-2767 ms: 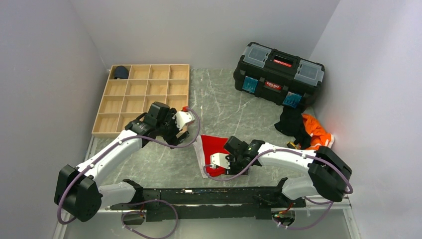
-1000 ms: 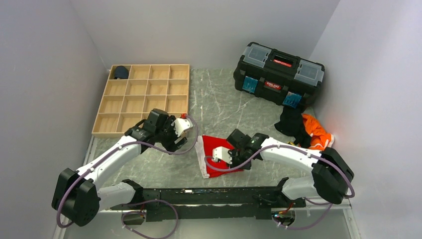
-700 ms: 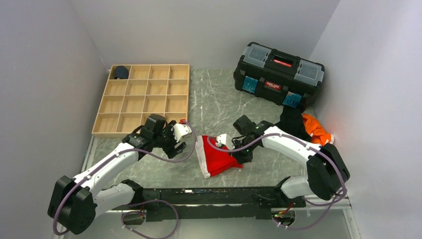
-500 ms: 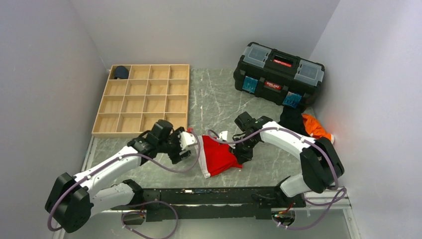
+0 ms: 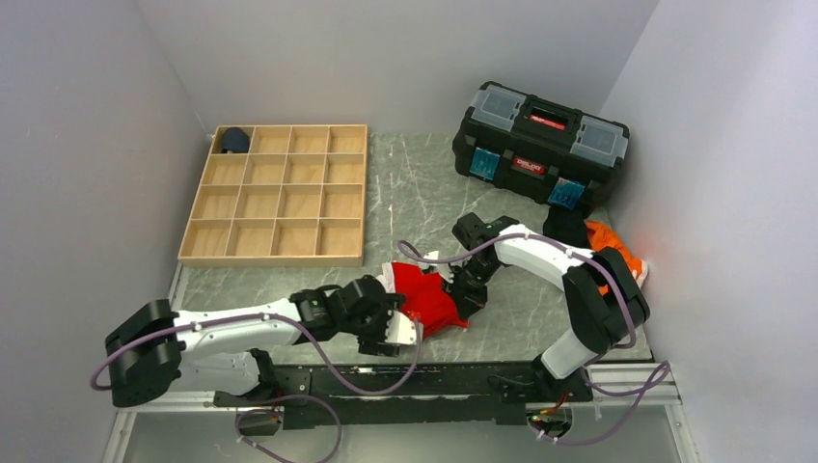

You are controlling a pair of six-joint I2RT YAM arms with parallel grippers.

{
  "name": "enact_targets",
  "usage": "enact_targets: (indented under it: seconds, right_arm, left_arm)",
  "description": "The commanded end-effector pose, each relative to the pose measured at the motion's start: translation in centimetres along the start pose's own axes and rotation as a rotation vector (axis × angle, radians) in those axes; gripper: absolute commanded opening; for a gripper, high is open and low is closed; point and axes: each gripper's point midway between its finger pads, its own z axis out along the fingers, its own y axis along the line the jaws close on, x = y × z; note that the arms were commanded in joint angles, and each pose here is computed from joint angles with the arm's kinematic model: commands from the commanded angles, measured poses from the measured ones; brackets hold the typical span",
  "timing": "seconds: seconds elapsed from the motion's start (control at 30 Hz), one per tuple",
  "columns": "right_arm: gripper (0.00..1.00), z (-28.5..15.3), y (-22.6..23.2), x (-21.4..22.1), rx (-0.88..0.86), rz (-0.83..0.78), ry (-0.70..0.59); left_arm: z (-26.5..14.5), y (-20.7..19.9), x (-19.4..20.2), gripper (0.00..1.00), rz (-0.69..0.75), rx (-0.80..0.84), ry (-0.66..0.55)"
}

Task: Roll the underwear
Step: Fold the underwear at the center of the board.

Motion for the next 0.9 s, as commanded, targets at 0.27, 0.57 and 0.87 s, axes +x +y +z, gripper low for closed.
enact_targets:
  seconds: [0.27,0.57,0.87]
  right_arm:
    - [0.00,-0.8,0.2,-1.3,-0.015,-0.016,-0.039]
    - [0.00,-0.5,0.1,-1.0,-0.019,-0.012,-0.034]
    - [0.00,-0.4,0.1,-0.9,-0.019,-0.008,-0.033]
  left_arm:
    - [3.3,-0.1,-2.2,0.66,0.142,-0.029,0.033]
    - [4.1,-0.9,-2.0,0.57,0.140,0.011,0.052]
    - [4.7,-2.0,-1.1,0.52,0.133,0.058,0.082]
